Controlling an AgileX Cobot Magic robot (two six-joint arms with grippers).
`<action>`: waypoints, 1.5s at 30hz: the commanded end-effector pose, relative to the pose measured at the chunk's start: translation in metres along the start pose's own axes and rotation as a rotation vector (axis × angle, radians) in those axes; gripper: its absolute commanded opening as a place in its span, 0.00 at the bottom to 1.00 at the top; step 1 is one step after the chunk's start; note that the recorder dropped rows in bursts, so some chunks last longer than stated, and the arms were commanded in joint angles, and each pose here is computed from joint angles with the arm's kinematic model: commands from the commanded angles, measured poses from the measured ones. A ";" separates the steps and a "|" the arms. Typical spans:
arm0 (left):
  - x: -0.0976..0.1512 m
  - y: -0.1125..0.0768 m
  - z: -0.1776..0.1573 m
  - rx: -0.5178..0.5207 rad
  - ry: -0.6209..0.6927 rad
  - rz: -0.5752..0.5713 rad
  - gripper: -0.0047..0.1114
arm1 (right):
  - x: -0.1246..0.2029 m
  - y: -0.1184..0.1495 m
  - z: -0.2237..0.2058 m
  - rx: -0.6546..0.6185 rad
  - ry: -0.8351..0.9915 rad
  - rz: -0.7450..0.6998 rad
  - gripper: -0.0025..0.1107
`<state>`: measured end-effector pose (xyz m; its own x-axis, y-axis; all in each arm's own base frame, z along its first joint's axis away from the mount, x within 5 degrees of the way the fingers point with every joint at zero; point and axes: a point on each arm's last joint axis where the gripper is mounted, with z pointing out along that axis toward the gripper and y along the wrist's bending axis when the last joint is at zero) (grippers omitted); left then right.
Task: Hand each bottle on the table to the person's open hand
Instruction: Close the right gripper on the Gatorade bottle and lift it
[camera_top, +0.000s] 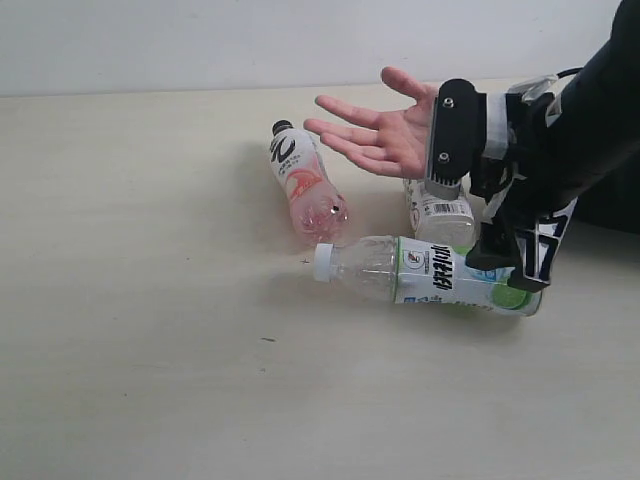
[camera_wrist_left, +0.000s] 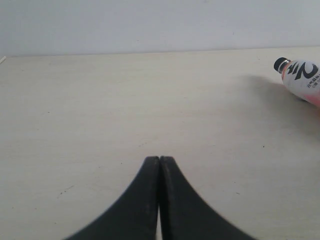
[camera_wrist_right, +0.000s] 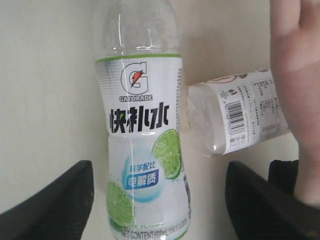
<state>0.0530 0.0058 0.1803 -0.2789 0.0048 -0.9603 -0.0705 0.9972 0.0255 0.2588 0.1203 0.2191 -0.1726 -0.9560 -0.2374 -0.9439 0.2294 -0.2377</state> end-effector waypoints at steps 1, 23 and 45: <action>0.000 0.000 0.000 0.004 -0.008 -0.003 0.06 | -0.001 -0.003 0.015 -0.013 0.017 -0.031 0.64; 0.000 0.000 0.000 0.004 -0.008 -0.003 0.06 | 0.004 -0.001 0.069 -0.124 0.095 -0.017 0.64; 0.000 0.000 0.000 0.004 -0.008 -0.003 0.06 | 0.001 -0.003 0.079 -0.103 0.064 0.018 0.67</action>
<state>0.0530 0.0058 0.1803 -0.2789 0.0048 -0.9603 -0.0705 0.9972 0.0255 0.2828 0.1316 0.1453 -0.2034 -0.9639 -0.1720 -0.9650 0.2270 -0.1313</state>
